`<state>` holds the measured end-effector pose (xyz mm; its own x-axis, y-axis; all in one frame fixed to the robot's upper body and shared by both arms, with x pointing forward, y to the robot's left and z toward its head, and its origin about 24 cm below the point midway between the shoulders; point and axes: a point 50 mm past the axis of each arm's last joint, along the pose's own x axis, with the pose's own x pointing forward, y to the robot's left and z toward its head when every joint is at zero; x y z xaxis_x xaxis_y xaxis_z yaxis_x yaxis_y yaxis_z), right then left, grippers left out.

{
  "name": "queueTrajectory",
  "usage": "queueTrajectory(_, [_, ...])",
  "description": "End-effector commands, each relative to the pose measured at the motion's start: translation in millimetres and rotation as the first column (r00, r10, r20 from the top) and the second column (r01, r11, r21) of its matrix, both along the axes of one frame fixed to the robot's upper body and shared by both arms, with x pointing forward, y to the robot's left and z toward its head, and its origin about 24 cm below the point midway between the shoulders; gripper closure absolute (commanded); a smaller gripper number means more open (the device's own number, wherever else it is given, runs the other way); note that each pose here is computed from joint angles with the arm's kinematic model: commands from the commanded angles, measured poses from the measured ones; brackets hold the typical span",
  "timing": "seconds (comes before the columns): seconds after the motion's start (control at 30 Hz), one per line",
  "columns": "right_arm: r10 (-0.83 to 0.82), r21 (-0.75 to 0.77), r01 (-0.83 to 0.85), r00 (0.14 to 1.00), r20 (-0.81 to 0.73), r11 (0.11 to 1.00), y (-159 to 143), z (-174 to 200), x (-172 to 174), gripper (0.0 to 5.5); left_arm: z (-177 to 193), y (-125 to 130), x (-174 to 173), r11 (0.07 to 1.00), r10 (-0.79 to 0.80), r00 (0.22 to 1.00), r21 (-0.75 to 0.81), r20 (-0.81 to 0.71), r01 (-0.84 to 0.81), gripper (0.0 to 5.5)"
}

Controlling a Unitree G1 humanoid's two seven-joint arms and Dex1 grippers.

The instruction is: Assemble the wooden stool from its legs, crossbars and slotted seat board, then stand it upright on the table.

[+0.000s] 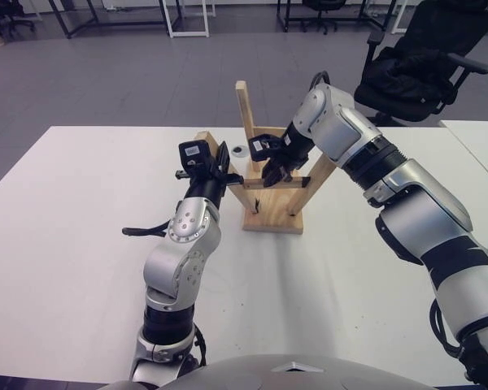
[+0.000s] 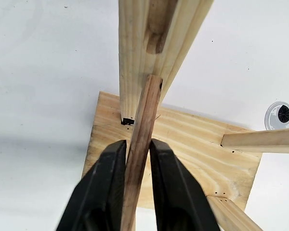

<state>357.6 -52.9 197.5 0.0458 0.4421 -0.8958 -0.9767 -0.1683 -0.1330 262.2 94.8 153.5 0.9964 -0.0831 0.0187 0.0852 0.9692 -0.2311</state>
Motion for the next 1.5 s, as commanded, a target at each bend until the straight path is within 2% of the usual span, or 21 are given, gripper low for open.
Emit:
queueTrajectory(0.03, [-0.009,0.027,0.008,1.0,0.015,1.0,-1.2,-3.8,-2.9,4.85,-45.7,10.2,-0.9,0.982,0.047,0.966,0.189,-0.254,0.002,4.39])
queueTrajectory(0.5, [-0.012,0.104,0.004,0.997,0.081,0.995,-5.9,21.8,-9.4,4.89,-48.8,15.4,1.0,0.966,0.023,0.96,0.254,-0.278,0.05,4.39])
queueTrajectory(0.83, [0.028,0.11,-0.04,0.994,0.107,0.993,10.3,42.7,-4.5,4.9,-53.4,9.5,0.3,0.97,0.018,0.955,0.236,-0.296,0.055,4.39])
queueTrajectory(1.17, [0.085,0.1,-0.107,0.976,0.201,0.989,7.3,62.7,-6.2,4.9,-58.4,9.7,2.5,0.974,0.032,0.95,0.225,-0.31,0.04,4.39])
queueTrajectory(1.33, [0.094,0.105,-0.123,0.966,0.241,0.987,3.2,63.3,-10.0,4.9,-60.8,9.2,3.5,0.974,0.033,0.947,0.223,-0.318,0.041,4.39])
queueTrajectory(1.5, [0.096,0.068,-0.112,0.974,0.205,0.991,-0.6,45.0,-8.5,4.9,-57.5,11.8,7.4,0.98,0.041,0.951,0.199,-0.306,0.022,4.39])
